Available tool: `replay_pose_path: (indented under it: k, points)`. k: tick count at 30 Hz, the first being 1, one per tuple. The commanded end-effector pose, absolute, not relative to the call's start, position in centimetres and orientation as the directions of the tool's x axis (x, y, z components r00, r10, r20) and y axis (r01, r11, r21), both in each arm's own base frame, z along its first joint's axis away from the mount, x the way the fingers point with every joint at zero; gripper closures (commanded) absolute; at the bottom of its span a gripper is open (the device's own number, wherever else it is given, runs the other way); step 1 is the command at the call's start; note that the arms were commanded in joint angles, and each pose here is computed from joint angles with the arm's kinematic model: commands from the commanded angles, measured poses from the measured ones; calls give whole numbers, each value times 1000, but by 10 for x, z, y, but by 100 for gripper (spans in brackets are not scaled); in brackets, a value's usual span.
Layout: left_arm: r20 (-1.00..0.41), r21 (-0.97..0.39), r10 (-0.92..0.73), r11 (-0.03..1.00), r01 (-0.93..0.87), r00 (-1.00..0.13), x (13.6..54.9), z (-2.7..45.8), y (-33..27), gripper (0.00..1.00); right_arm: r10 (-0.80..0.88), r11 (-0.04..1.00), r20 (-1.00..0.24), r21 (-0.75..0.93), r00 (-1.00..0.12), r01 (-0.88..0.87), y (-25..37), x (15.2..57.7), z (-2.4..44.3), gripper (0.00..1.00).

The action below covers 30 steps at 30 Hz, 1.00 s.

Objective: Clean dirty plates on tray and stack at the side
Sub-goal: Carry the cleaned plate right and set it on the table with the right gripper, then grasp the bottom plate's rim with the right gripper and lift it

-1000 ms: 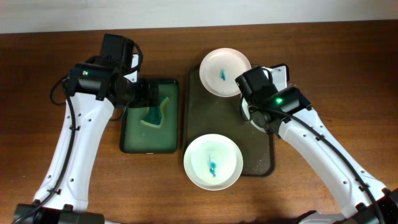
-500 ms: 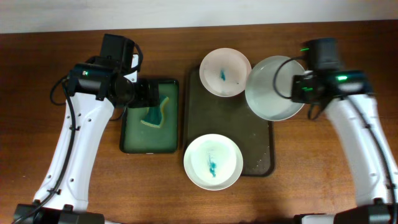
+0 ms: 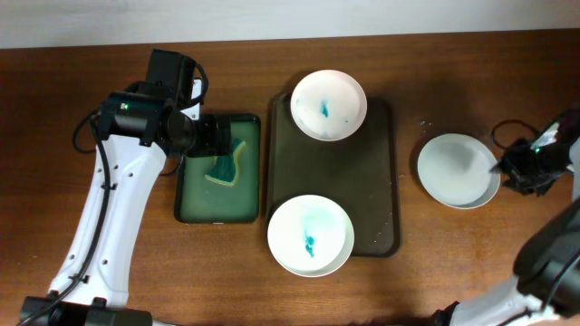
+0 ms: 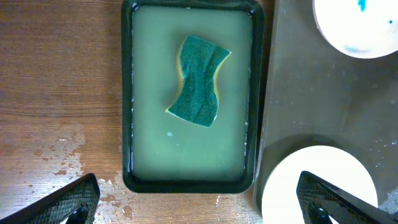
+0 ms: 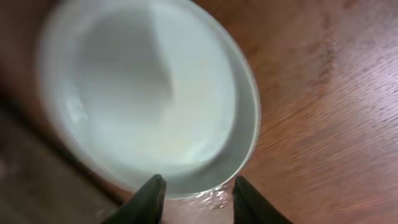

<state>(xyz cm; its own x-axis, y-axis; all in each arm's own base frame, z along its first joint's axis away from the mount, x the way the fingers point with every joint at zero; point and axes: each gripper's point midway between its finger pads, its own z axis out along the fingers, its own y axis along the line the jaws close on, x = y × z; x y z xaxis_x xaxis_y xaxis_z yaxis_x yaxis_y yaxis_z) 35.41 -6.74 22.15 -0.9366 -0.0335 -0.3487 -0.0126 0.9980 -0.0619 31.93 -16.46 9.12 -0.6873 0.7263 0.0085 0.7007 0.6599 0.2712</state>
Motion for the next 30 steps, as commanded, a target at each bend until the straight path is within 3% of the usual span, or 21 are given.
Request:
replay_pose_path:
  k: [1,3,5,8,9,13,15,16,18,21,25,27,29,30]
  points:
    - [-365,-58,-36,998,-16,-930,355,227,-65,1,601,770,-208,411,-772,489,-109,331,185,60]
    - [-365,-58,-36,998,-16,-930,355,227,-65,0,411,875,-267,384,-872,295,-51,318,212,58]
    - [-365,-58,-36,998,-15,-930,355,227,-65,1,215,921,-194,365,-957,133,13,296,208,58]
    - [-365,-58,-36,998,-15,-930,355,227,-65,1,-128,949,-40,286,-991,-134,96,249,148,55]
    - [-365,-58,-36,998,-16,-930,355,227,-65,1,-212,935,-29,285,-977,-211,115,237,123,50]
    - [-366,-58,-36,998,-15,-930,355,227,-65,1,-376,881,-65,286,-924,-378,154,211,42,48]
    - [-365,-59,-36,998,-16,-930,355,227,-65,1,-323,909,-66,256,-944,-329,150,220,15,51]
    - [-366,-58,-36,998,-16,-930,355,227,-65,1,-300,916,-65,260,-952,-306,148,227,6,58]
    - [-366,-58,-36,998,-16,-930,355,227,-65,1,-250,929,-57,266,-966,-256,142,235,1,82]
    - [-365,-58,-36,998,-16,-930,355,227,-65,1,-169,947,-72,265,-983,-182,127,258,17,96]
    - [-365,-58,-36,998,-16,-930,355,227,-65,1,126,955,-116,282,-985,89,95,306,48,96]
    - [-366,-58,-36,998,-15,-930,355,227,-65,1,304,918,-86,291,-949,268,81,313,50,96]
    - [-366,-58,-36,998,-16,-930,355,227,-65,0,380,889,-39,293,-924,353,84,308,49,95]
    - [-366,-58,-36,998,-15,-930,355,227,-65,1,385,883,-23,299,-923,361,89,305,50,78]
